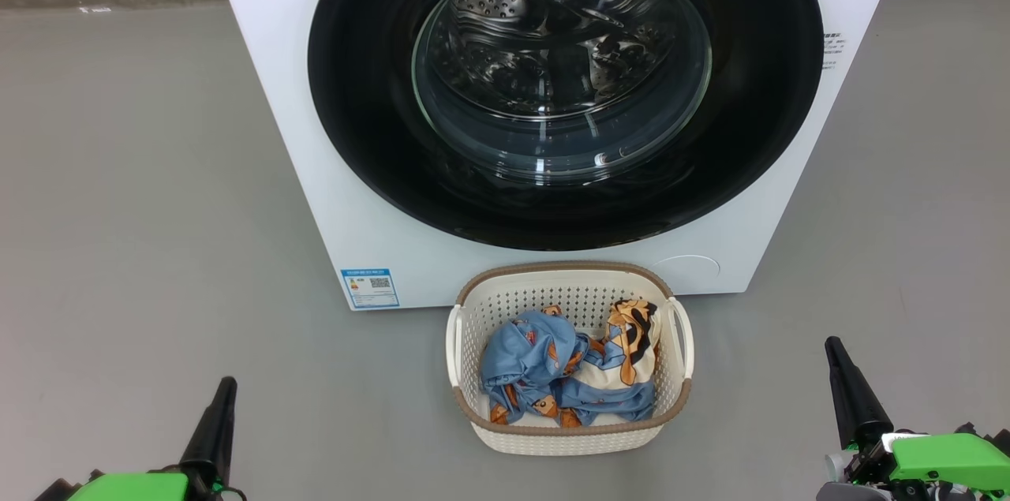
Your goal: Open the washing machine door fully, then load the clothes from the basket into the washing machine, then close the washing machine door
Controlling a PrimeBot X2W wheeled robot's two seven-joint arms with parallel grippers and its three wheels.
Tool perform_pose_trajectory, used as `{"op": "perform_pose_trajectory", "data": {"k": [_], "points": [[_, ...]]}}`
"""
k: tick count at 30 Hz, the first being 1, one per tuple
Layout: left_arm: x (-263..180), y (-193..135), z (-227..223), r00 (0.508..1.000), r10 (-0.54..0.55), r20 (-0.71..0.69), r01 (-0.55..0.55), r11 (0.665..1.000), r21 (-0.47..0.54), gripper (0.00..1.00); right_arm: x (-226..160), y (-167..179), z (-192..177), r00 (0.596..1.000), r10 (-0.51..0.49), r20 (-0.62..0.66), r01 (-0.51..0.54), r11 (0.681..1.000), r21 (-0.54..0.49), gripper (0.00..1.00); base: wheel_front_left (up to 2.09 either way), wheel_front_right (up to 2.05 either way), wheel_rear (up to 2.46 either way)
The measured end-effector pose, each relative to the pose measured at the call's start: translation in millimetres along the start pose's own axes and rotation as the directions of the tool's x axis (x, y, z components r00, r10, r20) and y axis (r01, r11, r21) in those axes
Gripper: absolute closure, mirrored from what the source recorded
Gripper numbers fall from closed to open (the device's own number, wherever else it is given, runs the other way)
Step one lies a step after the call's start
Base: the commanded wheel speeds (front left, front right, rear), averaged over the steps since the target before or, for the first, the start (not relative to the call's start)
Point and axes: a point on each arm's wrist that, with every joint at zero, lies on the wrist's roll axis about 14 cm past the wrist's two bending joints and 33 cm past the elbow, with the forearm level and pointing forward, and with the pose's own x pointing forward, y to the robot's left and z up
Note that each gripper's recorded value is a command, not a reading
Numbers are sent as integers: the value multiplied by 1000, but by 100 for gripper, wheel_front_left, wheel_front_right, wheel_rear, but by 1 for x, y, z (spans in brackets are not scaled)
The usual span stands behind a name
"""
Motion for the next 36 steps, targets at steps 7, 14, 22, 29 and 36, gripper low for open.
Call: {"op": "perform_pose_trajectory", "data": {"k": [7,14,22,29,36], "points": [[0,0,0,1000,0,0,0,1000,0,100,0,0,0,1000,0,0,0,1000,0,100,0,0,0],[0,0,0,1000,0,0,0,1000,0,100,0,0,0,1000,0,0,0,1000,0,100,0,0,0],[0,0,0,1000,0,0,0,1000,0,100,0,0,0,1000,0,0,0,1000,0,100,0,0,0],[0,0,0,1000,0,0,0,1000,0,100,0,0,0,1000,0,0,0,1000,0,100,0,0,0],[0,0,0,1000,0,0,0,1000,0,100,0,0,0,1000,0,0,0,1000,0,100,0,0,0]]}}
